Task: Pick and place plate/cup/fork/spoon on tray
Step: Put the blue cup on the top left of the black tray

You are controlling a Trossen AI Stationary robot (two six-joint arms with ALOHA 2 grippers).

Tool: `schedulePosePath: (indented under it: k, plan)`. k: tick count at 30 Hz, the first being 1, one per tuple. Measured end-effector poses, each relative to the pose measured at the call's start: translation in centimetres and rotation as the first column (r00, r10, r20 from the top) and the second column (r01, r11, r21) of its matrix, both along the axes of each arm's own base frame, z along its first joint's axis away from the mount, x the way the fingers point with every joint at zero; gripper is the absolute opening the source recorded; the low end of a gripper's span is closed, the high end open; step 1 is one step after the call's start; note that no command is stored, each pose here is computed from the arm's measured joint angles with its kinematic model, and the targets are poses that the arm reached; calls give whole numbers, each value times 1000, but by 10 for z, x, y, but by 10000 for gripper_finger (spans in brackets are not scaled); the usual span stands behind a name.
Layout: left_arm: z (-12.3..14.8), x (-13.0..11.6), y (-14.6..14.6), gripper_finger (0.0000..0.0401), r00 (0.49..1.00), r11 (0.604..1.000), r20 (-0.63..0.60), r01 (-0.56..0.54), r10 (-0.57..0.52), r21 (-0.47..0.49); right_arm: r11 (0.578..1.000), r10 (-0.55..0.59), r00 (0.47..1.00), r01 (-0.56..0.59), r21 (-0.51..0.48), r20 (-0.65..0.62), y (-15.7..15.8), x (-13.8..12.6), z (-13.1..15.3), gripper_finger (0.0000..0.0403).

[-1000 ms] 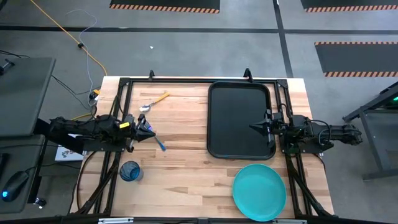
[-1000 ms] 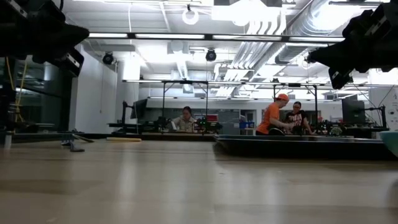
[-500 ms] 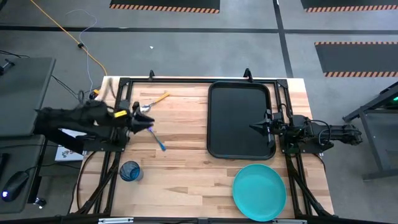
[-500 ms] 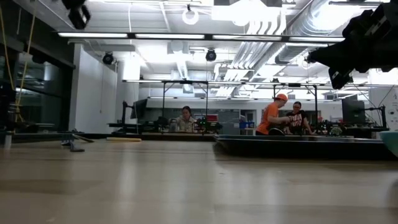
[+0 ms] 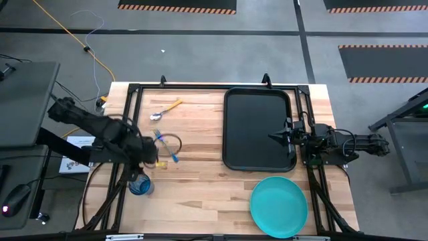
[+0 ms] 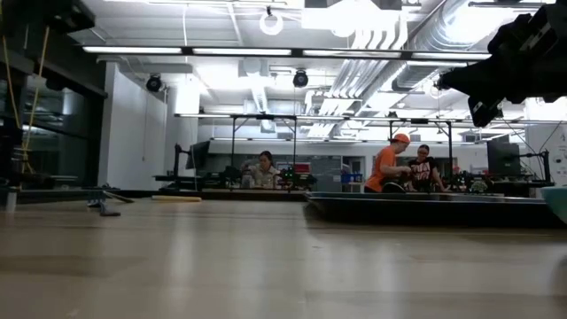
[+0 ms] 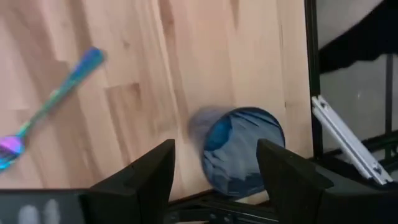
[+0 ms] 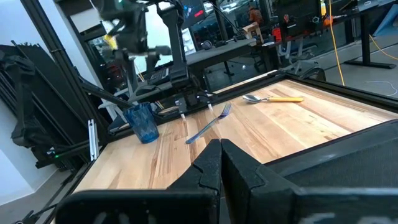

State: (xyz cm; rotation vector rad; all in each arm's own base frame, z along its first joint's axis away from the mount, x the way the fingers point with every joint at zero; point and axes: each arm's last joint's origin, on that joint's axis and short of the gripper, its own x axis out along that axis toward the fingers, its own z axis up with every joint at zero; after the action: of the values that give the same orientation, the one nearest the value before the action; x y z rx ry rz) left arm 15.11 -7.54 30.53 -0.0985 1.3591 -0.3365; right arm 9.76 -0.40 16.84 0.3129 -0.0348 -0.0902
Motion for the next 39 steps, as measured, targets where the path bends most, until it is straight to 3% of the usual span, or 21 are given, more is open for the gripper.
schedulePosePath:
  k: [7, 18, 29, 33, 37, 39]
  plan:
    - [-24, -6, -20, 218, 999, 983, -33, 9, -3, 182, 1000, 0, 1000, 0, 0, 0, 0, 0, 0, 0]
    - [-55, -16, -39, 218, 998, 988, -58, -23, 32, 150, 1000, 0, 1000, 0, 0, 0, 0, 0, 0, 0]
    - [-88, -22, -39, 214, 995, 986, -90, -30, 46, 166, 1000, 0, 1000, 0, 0, 0, 0, 0, 0, 0]
    - [-97, -21, -38, 162, 991, 981, -111, -47, 69, 188, 1000, 0, 1000, 0, 0, 0, 0, 0, 0, 0]
    - [-95, -16, -38, 45, 991, 982, -115, -51, 73, 182, 1000, 0, 1000, 0, 0, 0, 0, 0, 0, 0]
    - [-83, -7, -36, 14, 991, 988, -103, -74, 88, 132, 1000, 0, 1000, 0, 0, 0, 0, 0, 0, 0]
